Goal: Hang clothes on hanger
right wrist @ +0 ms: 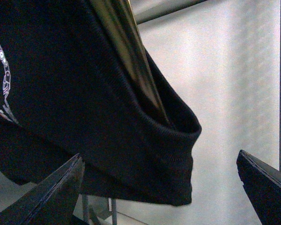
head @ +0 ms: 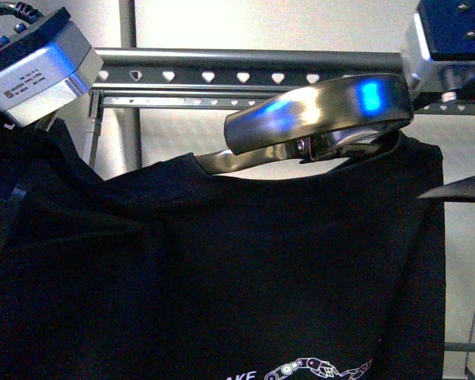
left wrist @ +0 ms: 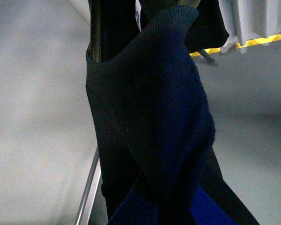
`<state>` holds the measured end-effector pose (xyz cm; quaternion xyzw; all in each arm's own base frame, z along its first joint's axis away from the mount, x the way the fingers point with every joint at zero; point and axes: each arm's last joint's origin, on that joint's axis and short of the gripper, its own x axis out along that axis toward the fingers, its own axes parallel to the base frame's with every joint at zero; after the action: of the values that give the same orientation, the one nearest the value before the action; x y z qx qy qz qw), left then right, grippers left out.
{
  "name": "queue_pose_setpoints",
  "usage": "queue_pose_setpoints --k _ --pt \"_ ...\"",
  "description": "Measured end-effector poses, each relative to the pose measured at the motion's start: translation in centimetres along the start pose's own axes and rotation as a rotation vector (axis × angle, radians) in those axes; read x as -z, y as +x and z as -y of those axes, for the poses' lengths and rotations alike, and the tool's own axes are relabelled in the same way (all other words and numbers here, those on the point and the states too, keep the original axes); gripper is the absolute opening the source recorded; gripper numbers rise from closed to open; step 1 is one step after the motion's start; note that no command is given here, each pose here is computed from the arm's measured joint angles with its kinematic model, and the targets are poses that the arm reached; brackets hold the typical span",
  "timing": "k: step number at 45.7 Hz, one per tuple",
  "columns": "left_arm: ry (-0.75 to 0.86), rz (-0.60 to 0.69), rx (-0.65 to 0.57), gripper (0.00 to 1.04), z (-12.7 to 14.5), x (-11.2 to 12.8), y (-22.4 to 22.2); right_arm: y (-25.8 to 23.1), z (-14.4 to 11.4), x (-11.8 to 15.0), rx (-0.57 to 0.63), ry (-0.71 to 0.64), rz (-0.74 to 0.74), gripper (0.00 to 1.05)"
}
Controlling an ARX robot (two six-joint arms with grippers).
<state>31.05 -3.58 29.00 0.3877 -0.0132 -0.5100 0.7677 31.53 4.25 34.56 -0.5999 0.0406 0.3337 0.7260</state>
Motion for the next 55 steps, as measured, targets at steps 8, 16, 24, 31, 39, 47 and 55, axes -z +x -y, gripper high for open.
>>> queue_pose_setpoints --k 8,16,24,31,39,47,55 --pt "0.000 0.000 0.000 0.04 0.0 0.0 0.0 3.4 0.9 0.0 -0.014 0.028 -0.010 0.96" --pt "0.000 -0.001 0.000 0.04 0.0 0.0 0.0 6.0 1.2 0.4 -0.012 0.039 -0.032 0.70" --pt "0.000 -0.008 -0.003 0.04 0.0 0.0 0.0 6.8 1.1 0.6 -0.011 0.069 -0.020 0.45" --pt "0.004 0.012 0.001 0.22 0.0 -0.1 0.0 6.6 0.3 1.8 -0.021 0.077 -0.016 0.17" --pt "0.006 0.013 -0.001 0.53 -0.1 -0.1 0.0 6.6 -2.7 4.5 -0.079 0.110 -0.035 0.12" --pt "0.006 0.017 0.001 0.85 0.0 -0.1 0.0 6.3 -6.0 7.8 -0.102 0.239 -0.095 0.10" --pt "0.007 0.017 0.001 0.99 0.0 -0.1 0.0 5.7 -8.2 9.8 -0.090 0.385 -0.099 0.10"
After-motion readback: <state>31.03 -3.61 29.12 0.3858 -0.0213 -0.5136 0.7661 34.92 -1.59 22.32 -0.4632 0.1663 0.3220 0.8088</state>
